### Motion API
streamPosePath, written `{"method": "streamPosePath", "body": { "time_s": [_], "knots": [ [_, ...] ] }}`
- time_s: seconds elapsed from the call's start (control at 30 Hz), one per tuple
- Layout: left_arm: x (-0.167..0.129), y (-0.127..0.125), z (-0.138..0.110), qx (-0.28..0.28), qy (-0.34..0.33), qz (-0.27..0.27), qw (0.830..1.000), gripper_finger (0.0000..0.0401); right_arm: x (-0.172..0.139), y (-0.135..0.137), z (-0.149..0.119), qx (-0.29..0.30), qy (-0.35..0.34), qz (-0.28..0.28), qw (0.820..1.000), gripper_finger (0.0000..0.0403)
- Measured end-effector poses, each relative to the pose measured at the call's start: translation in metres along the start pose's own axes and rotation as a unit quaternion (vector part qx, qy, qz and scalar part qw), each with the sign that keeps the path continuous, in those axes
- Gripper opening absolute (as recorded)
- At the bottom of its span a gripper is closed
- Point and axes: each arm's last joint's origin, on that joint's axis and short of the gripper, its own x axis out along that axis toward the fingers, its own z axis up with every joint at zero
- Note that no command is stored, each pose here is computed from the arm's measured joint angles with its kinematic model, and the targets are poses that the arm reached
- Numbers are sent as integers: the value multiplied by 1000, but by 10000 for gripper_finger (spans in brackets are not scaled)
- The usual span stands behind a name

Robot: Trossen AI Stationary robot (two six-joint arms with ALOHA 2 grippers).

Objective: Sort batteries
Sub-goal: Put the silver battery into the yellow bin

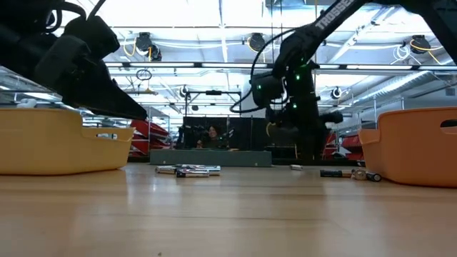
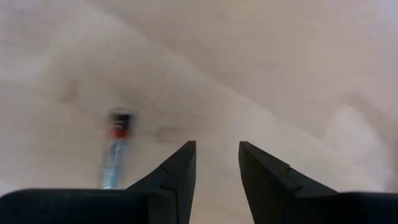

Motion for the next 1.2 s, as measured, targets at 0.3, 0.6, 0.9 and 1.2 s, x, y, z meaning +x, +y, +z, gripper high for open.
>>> {"method": "streamPosePath", "body": {
  "time_s": [0.3,0.6,0.9,1.2],
  "knots": [
    [3,3,7,-37,-30,25,999,183,-40,17,-12,78,-155,12,985,114],
    [4,8,6,-6,-37,75,996,183,-47,51,-17,86,-233,76,966,114],
    [-2,1,3,17,-40,71,997,183,-61,66,1,122,-316,171,925,114],
    [1,2,3,42,-18,32,998,183,-67,76,5,42,-302,263,915,114]
  ]
}}
